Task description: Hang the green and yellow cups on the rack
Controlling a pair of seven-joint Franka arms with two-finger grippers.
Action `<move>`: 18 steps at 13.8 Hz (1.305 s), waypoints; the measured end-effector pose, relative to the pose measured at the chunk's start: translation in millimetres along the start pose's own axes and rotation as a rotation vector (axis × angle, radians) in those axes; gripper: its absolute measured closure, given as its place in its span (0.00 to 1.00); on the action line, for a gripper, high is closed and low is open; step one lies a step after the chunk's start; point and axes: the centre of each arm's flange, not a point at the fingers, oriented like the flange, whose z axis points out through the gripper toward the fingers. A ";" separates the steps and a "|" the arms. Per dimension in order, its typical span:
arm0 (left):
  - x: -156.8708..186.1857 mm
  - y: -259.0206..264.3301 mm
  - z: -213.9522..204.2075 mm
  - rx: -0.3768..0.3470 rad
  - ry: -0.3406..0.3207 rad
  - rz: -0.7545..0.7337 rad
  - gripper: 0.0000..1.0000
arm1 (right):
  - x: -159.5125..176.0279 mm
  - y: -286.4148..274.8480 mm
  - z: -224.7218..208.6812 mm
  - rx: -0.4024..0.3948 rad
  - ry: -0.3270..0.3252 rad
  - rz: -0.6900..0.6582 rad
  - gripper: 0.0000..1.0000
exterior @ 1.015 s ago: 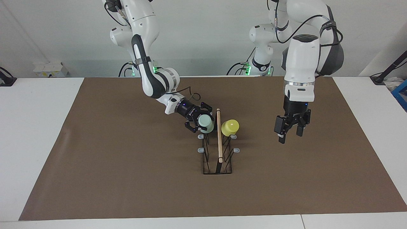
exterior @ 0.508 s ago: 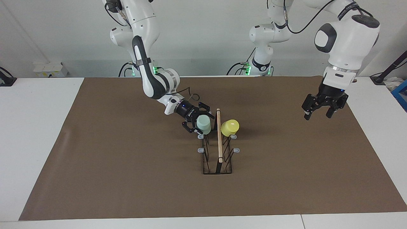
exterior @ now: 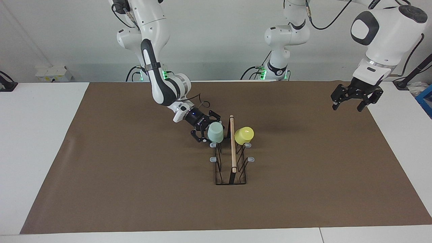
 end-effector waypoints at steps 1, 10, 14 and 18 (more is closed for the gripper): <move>-3.5 -1.2 -3.3 -0.004 -0.014 0.022 0.00 | -2.8 0.8 -0.9 -0.006 -0.013 0.002 0.00; -10.2 16.7 -24.5 -0.010 -0.057 0.073 0.00 | -12.9 5.1 -10.0 -0.053 -0.105 0.001 0.00; -10.6 21.1 -25.2 -0.012 -0.075 -0.010 0.00 | -12.0 7.7 -21.6 -0.104 -0.189 -0.010 0.00; -14.9 27.1 -21.9 -0.016 -0.120 -0.090 0.00 | 7.4 5.3 -34.4 -0.125 -0.249 -0.074 0.00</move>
